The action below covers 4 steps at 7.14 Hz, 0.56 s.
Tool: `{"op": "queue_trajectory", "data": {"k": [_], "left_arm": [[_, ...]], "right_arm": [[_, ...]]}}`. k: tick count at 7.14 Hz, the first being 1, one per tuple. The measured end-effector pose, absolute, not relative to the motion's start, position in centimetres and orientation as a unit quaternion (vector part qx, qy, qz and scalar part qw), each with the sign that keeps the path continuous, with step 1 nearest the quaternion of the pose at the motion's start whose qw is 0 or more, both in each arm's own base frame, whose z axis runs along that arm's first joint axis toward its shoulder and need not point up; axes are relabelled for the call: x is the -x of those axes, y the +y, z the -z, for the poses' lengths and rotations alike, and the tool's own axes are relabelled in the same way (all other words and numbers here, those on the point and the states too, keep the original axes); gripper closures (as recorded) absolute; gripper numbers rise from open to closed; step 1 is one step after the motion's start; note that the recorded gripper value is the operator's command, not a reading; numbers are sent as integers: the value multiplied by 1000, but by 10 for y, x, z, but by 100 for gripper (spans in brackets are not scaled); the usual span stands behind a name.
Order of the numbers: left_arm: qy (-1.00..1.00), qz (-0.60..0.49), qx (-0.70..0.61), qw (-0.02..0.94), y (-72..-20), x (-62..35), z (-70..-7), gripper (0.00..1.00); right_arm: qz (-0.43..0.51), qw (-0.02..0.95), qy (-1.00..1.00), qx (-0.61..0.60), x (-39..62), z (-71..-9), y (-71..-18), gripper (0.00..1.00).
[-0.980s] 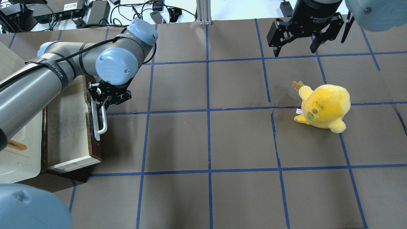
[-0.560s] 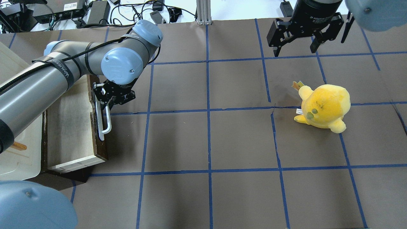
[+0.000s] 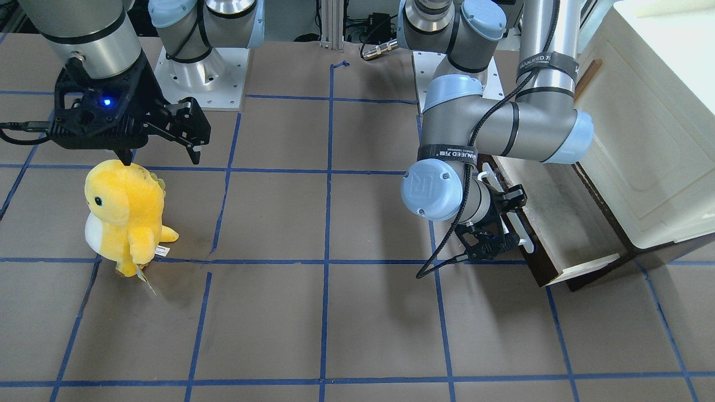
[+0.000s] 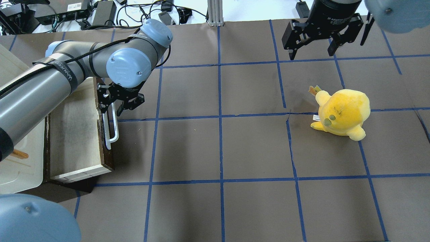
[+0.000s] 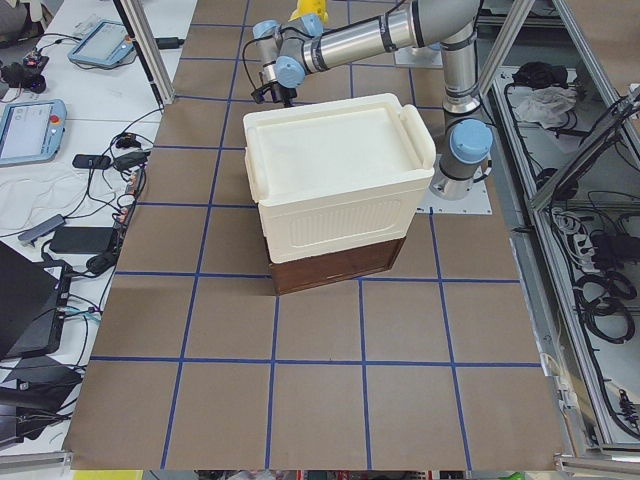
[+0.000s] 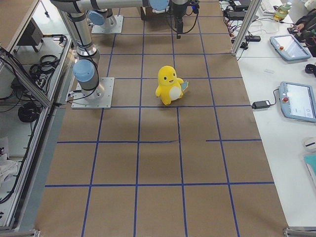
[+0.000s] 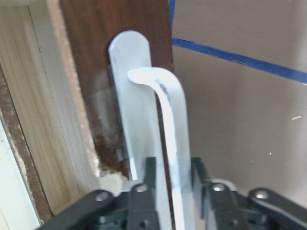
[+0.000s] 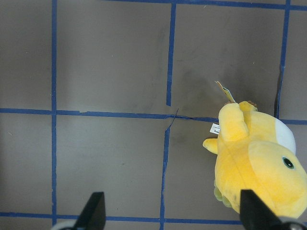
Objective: Pull drawer sideways
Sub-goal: 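Open the left gripper and lift it away from the handle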
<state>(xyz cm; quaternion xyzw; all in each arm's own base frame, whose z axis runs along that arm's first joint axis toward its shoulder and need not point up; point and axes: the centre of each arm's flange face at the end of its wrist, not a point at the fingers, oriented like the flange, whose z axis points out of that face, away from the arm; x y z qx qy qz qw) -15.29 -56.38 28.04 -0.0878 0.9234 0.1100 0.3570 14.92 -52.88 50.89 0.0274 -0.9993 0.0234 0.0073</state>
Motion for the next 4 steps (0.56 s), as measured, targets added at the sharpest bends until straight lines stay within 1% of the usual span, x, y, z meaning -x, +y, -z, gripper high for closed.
{"op": "queue_trajectory", "data": {"k": [2,4], "left_arm": [[945,-92,90,302,-570,165,-324,0],[967,-69,58,240,-566,178,-391,0]], "right_arm": [[-23,7,-999,-27,-149,-509,-529,0],[-23,7,-999,-27,-149,-509,-529,0]]}}
